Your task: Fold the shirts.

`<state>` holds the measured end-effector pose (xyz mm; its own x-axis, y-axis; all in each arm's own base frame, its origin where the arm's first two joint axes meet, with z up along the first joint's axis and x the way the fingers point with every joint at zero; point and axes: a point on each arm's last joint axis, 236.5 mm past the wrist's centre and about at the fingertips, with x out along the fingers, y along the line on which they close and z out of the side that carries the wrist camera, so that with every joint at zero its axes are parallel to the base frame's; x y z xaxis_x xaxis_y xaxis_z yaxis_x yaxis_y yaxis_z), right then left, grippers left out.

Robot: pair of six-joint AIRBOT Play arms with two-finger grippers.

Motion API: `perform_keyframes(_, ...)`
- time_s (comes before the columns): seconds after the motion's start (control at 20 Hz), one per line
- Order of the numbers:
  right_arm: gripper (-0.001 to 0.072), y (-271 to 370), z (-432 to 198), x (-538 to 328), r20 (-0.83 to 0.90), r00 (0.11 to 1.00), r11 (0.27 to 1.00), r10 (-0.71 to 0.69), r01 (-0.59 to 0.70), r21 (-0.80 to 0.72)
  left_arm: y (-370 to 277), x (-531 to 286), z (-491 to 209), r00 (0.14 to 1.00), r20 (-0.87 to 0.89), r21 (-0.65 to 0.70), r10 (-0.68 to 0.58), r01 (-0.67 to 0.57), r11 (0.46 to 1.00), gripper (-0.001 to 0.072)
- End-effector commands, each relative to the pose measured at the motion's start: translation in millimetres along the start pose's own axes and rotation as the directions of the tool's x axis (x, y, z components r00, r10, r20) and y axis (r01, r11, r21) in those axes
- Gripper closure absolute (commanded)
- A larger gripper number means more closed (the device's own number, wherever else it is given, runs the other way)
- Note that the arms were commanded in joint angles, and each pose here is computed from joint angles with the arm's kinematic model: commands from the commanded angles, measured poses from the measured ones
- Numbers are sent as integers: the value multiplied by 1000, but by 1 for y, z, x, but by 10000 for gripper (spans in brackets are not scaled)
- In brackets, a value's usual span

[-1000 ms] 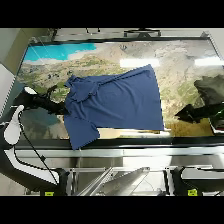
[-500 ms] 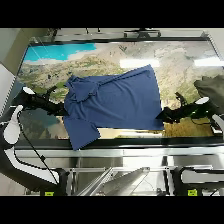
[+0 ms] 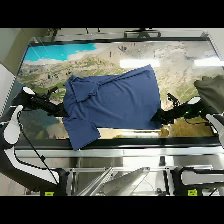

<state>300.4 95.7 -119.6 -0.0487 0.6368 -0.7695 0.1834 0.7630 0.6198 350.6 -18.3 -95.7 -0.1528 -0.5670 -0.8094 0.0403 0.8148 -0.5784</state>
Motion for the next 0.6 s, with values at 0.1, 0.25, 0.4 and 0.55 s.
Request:
perform_keyframes(0.1, 697, 0, -10, 1, -41, 999, 998, 0, 2, 56, -2, 0, -3, 1000, -12, 1, -7, 7, 1000, 678)
perform_keyframes(0.25, 697, 1, -10, 1, -44, 999, 996, 2, 2, 87, -3, 0, -2, 1000, -8, 1, -14, 14, 1000, 678)
perform_keyframes(0.4, 699, 3, -10, -1, -42, 999, 997, 6, -3, 79, -24, -4, 7, 995, 37, 31, -95, 94, 995, 680)
perform_keyframes(0.55, 700, 51, -2, -31, 60, 992, 993, 111, -109, -48, -73, -30, 14, 963, 139, 113, -230, 215, 970, 685)
